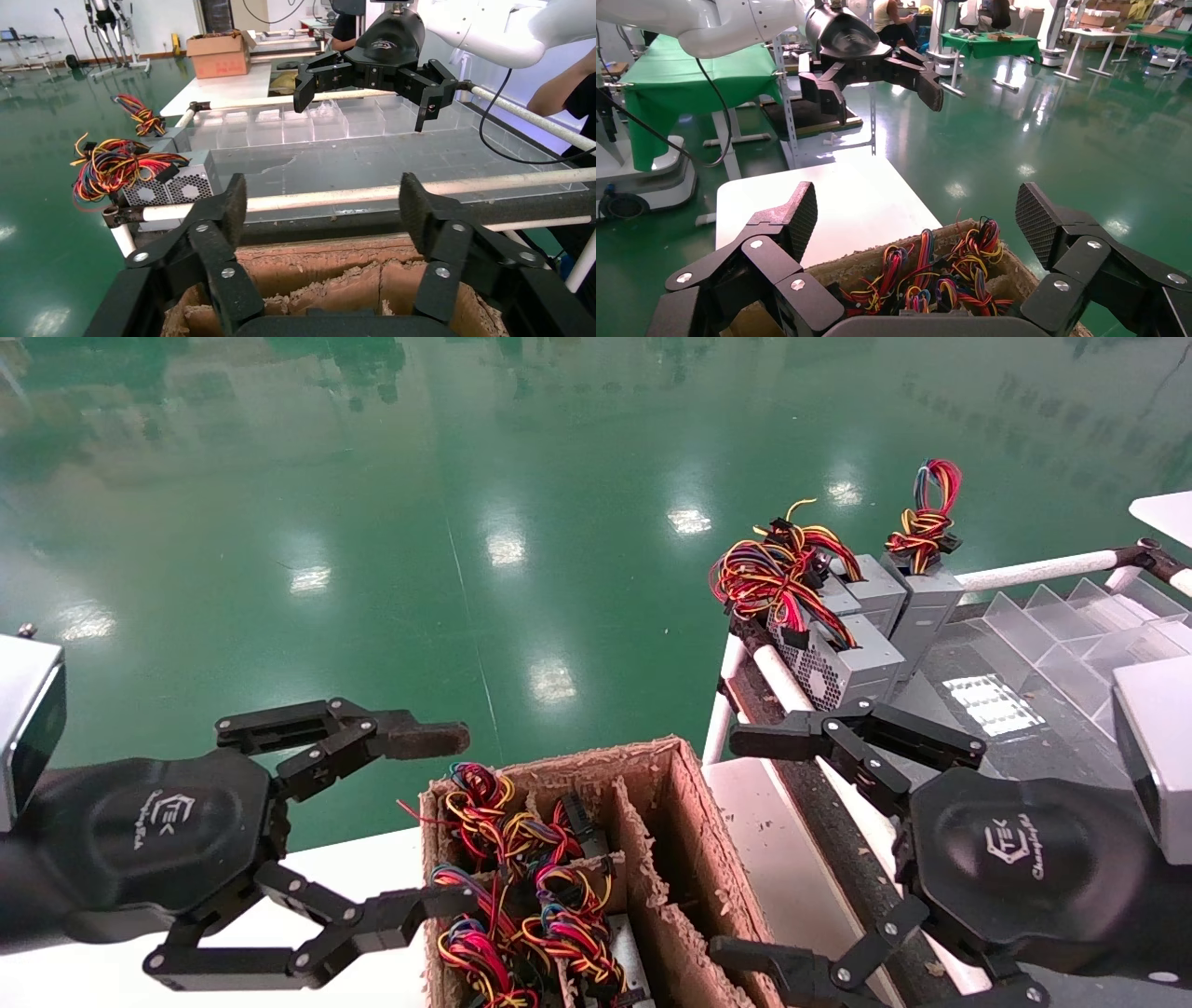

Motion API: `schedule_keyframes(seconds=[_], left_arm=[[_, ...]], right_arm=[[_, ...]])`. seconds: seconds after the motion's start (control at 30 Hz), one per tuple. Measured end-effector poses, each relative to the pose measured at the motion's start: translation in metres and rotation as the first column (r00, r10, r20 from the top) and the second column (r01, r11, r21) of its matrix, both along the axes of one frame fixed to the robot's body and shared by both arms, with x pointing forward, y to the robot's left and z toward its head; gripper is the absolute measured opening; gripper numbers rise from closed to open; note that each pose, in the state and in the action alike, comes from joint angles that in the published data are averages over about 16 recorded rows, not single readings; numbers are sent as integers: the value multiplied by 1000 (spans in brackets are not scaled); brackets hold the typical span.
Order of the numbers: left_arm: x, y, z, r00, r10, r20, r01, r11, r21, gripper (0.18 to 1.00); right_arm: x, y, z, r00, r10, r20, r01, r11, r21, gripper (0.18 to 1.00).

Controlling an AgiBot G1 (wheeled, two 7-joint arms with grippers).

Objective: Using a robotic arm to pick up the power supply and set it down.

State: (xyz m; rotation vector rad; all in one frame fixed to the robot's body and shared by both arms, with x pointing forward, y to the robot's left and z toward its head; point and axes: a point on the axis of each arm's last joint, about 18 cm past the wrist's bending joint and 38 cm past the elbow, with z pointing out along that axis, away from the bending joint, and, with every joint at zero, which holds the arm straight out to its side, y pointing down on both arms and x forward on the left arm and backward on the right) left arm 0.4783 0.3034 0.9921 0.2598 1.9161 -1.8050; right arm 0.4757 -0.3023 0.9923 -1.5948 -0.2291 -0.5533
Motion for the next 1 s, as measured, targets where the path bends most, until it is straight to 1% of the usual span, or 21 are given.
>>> schedule_keyframes(seconds=[0.13,0.27,0.33,0.47,0.6,0.67,0.8,0.87,1.0], left_arm=[[0,0,0,1000,0,0,0,1000,0,754],[0,0,0,1000,0,0,0,1000,0,696],[0,0,0,1000,0,0,0,1000,0,660],[0,0,0,1000,0,0,0,1000,0,555],[0,0,0,1000,0,0,0,1000,0,468],[0,0,0,1000,0,0,0,1000,0,418],[0,0,0,1000,0,0,0,1000,0,351],[0,0,0,1000,0,0,0,1000,0,313],[0,0,0,1000,0,0,0,1000,0,266]], right_arm=[[0,0,0,1000,0,0,0,1000,0,1001],[0,0,0,1000,0,0,0,1000,0,1001],[0,0,0,1000,-1,0,1,1000,0,1001],[2,-1,0,1000,-10,-6,10,1000,2,1001],[7,-2,-1,999,-32,-22,32,999,5,1001],[11,-1,-3,998,-45,-35,45,999,2,1001],[21,3,-11,994,-74,-75,72,997,-23,1001],[27,7,-18,991,-88,-102,84,995,-46,1001],[40,21,-35,981,-109,-158,93,990,-107,1001]])
